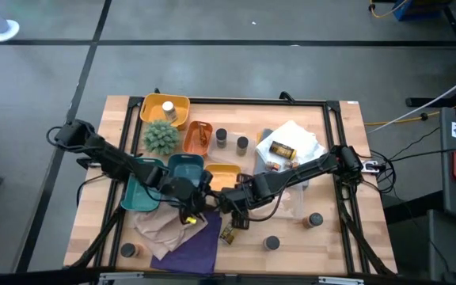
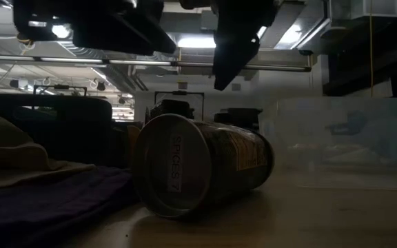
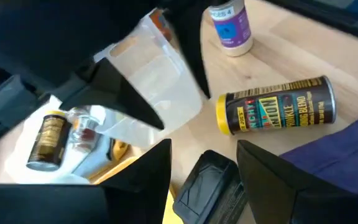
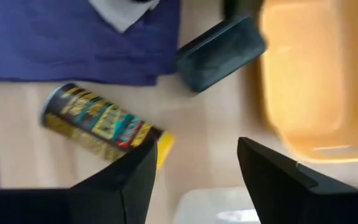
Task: Sort spices by type
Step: Put the green seasoning can into the green bin
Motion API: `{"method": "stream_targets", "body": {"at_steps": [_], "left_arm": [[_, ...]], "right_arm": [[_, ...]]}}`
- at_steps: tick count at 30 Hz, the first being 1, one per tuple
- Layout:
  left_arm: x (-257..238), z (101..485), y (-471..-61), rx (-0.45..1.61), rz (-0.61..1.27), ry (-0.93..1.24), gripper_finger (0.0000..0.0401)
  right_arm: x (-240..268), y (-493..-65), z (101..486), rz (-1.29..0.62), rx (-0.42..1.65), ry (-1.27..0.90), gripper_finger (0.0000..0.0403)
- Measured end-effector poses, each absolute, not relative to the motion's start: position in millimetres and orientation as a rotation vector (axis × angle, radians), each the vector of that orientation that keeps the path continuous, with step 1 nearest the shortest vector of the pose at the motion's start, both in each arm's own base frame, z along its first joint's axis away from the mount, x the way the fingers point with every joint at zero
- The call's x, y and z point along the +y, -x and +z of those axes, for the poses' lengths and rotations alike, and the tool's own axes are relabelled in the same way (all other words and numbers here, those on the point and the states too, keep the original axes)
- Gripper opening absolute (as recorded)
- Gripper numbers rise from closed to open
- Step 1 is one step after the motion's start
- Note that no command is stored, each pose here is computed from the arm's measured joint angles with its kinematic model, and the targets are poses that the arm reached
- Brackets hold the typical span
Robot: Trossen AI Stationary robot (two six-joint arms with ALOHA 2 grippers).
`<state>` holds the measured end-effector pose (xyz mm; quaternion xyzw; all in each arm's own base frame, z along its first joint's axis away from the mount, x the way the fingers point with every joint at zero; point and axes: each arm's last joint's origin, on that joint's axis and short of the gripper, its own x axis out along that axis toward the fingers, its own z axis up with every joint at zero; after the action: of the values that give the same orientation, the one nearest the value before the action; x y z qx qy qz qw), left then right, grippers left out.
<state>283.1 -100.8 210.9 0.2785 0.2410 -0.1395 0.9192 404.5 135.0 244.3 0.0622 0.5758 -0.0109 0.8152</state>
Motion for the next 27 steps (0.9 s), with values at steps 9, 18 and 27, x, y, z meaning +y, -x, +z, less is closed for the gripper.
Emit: {"method": "stream_targets", "body": {"at_steps": [9, 18, 27], "left_arm": [[-71.9, 212.9, -293.0, 0.496, -0.399, -0.501, 0.0169], [-63.0, 237.6, -312.9, 0.533, -0.461, -0.503, 0.015], [-71.3, 219.7, -338.2, 0.687, -0.514, -0.492, 0.0133]], "right_arm": [[136.8, -400.1, 243.2, -0.048, 1.304, -0.31, 0.023], [130.6, -381.8, 262.0, -0.143, 1.36, -0.383, 0.023], [124.8, -349.3, 303.2, -0.252, 1.299, -0.336, 0.023]]}}
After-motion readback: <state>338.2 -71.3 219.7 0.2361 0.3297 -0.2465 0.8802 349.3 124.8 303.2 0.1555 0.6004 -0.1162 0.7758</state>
